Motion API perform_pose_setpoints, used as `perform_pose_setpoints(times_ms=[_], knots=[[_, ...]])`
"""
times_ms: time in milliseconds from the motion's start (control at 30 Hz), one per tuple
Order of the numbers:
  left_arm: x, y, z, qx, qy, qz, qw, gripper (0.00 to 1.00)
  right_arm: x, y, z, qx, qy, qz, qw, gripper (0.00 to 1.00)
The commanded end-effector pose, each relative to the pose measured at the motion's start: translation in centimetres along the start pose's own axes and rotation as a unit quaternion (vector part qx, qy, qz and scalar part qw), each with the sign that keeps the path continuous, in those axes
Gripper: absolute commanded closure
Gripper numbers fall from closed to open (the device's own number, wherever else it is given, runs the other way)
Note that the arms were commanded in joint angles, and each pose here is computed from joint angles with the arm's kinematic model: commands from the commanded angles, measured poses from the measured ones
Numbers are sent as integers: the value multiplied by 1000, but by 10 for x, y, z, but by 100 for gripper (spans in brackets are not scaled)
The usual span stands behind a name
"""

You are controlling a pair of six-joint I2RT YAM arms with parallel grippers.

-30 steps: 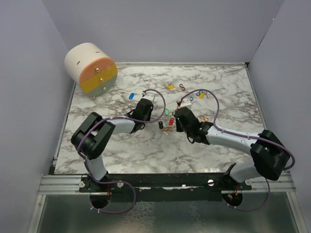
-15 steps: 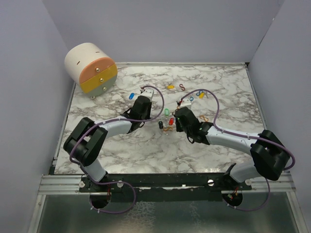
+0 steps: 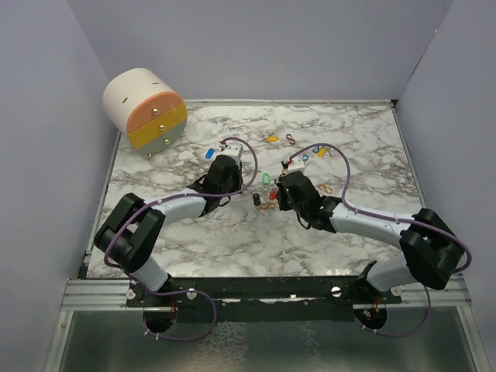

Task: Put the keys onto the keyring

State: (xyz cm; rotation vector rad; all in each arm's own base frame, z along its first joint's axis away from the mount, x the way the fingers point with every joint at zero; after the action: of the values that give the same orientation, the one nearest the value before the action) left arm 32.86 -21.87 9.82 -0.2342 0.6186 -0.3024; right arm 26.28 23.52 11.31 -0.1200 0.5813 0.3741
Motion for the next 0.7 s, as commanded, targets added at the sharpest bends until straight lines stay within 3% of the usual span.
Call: perform_pose_setpoints(times_ms=[0, 367, 667], knots=[[-11, -18, 12, -41, -21, -53, 998, 90, 7, 11, 16, 32, -24, 40, 998, 99], [-33, -46, 27, -114, -62, -139, 982, 90, 29, 25, 24, 74, -11, 84, 994, 99], [-40, -58, 26, -138, -70, -164, 974, 91, 37, 28, 35, 106, -12, 95, 990, 99]])
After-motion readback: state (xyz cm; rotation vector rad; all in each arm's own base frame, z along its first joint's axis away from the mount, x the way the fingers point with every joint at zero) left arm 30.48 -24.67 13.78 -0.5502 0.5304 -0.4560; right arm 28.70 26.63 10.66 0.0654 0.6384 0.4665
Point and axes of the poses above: each gripper's point midway between its finger pads, its own x axis out along the fingers, its own y axis along the line the jaws close on, z = x × y, the point moved 4 cm from there along -x, back along the fingers, and after that the axes turned 9 degrees about -x, right-handed, at the moved point
